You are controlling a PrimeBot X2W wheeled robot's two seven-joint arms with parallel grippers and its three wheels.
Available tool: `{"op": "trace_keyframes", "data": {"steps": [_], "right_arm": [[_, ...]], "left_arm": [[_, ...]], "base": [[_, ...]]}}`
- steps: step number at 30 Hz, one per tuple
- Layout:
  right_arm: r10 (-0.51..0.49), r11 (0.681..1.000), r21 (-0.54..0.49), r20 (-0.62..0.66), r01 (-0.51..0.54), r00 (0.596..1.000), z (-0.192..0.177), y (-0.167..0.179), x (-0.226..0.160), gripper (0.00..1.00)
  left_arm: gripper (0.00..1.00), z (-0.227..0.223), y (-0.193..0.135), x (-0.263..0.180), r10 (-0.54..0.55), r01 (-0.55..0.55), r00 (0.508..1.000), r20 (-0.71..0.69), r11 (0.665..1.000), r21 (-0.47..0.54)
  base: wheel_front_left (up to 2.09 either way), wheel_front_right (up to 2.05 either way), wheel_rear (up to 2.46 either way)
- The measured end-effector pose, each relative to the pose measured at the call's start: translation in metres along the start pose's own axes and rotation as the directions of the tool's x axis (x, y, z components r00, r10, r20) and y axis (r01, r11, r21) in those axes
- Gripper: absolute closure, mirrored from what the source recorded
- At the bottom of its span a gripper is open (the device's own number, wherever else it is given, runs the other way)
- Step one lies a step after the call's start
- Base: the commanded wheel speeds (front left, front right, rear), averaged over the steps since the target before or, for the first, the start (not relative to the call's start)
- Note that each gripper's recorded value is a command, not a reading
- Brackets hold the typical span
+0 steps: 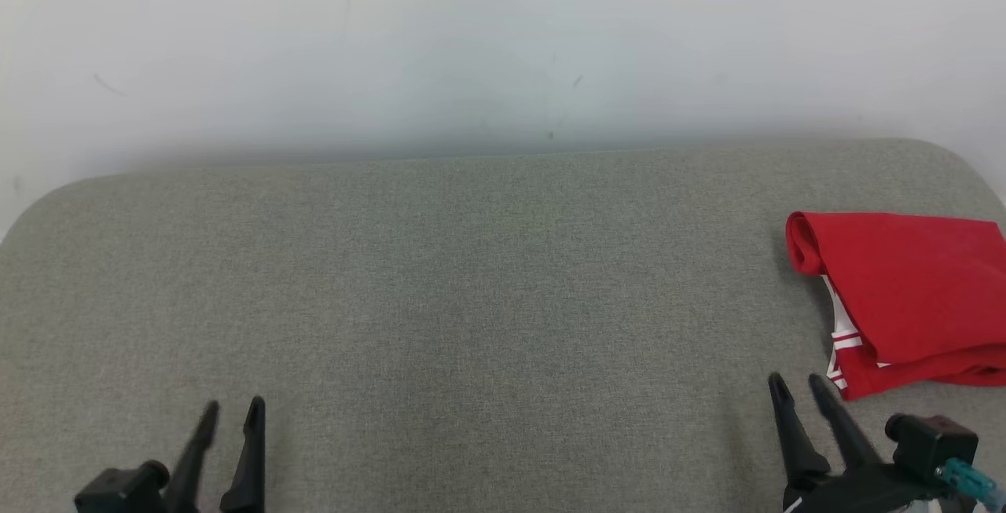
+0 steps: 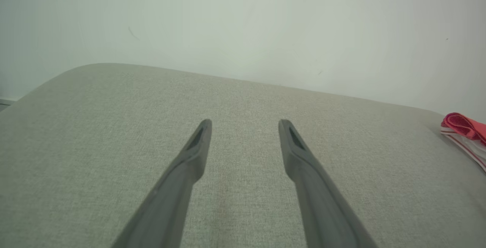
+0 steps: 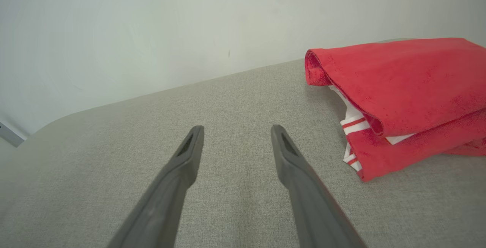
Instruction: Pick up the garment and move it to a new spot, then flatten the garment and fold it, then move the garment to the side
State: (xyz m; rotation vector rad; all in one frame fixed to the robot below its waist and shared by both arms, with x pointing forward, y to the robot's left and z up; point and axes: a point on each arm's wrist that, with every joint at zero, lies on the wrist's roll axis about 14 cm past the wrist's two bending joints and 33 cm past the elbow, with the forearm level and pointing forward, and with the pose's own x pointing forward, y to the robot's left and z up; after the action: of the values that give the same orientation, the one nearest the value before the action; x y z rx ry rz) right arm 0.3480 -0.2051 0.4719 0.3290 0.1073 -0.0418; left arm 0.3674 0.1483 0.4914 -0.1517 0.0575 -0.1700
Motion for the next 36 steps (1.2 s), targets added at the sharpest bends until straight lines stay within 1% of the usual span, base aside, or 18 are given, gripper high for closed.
{"op": "trace_keyframes", "data": {"steps": [8, 13, 17, 22, 23, 27, 30, 36], "right_arm": [[-0.034, 0.999, 0.03, -0.109, 0.037, 0.993, -0.037, -0.008, -0.015, 1.0], [-0.034, 0.992, 0.114, -0.103, 0.045, 0.994, -0.036, -0.007, -0.015, 1.0], [-0.032, 0.983, 0.177, -0.091, 0.048, 0.995, -0.033, -0.005, -0.013, 1.0], [-0.027, 0.967, 0.253, -0.074, 0.045, 0.997, -0.028, -0.002, -0.009, 1.0], [-0.026, 0.959, 0.279, -0.073, 0.046, 0.997, -0.028, -0.002, -0.008, 1.0], [-0.025, 0.942, 0.334, -0.062, 0.044, 0.998, -0.025, -0.001, -0.007, 1.0], [-0.023, 0.927, 0.373, -0.052, 0.041, 0.998, -0.023, 0.001, -0.005, 1.0], [-0.019, 0.896, 0.443, -0.041, 0.035, 0.999, -0.019, 0.003, -0.002, 1.0]], "left_arm": [[1.0, -0.034, -0.006, -0.011, 0.018, -0.024, 0.995, -0.099, 0.998, -0.062], [1.0, -0.035, 0.001, -0.011, 0.04, -0.058, 0.992, -0.121, 0.987, -0.147], [1.0, -0.036, 0.006, -0.01, 0.056, -0.084, 0.99, -0.132, 0.973, -0.215], [1.0, -0.036, 0.012, -0.01, 0.076, -0.116, 0.986, -0.145, 0.949, -0.292], [1.0, -0.036, 0.014, -0.009, 0.079, -0.124, 0.986, -0.149, 0.937, -0.327], [1.0, -0.034, 0.017, -0.007, 0.088, -0.142, 0.984, -0.152, 0.911, -0.387], [1.0, -0.032, 0.02, -0.005, 0.091, -0.147, 0.985, -0.15, 0.894, -0.422], [1.0, -0.031, 0.025, -0.004, 0.103, -0.169, 0.982, -0.157, 0.85, -0.499]], "base": [[0.0, 0.0, 0.0], [0.0, 0.0, 0.0], [0.0, 0.0, 0.0], [0.0, 0.0, 0.0], [0.0, 0.0, 0.0], [0.0, 0.0, 0.0], [0.0, 0.0, 0.0], [0.0, 0.0, 0.0]]}}
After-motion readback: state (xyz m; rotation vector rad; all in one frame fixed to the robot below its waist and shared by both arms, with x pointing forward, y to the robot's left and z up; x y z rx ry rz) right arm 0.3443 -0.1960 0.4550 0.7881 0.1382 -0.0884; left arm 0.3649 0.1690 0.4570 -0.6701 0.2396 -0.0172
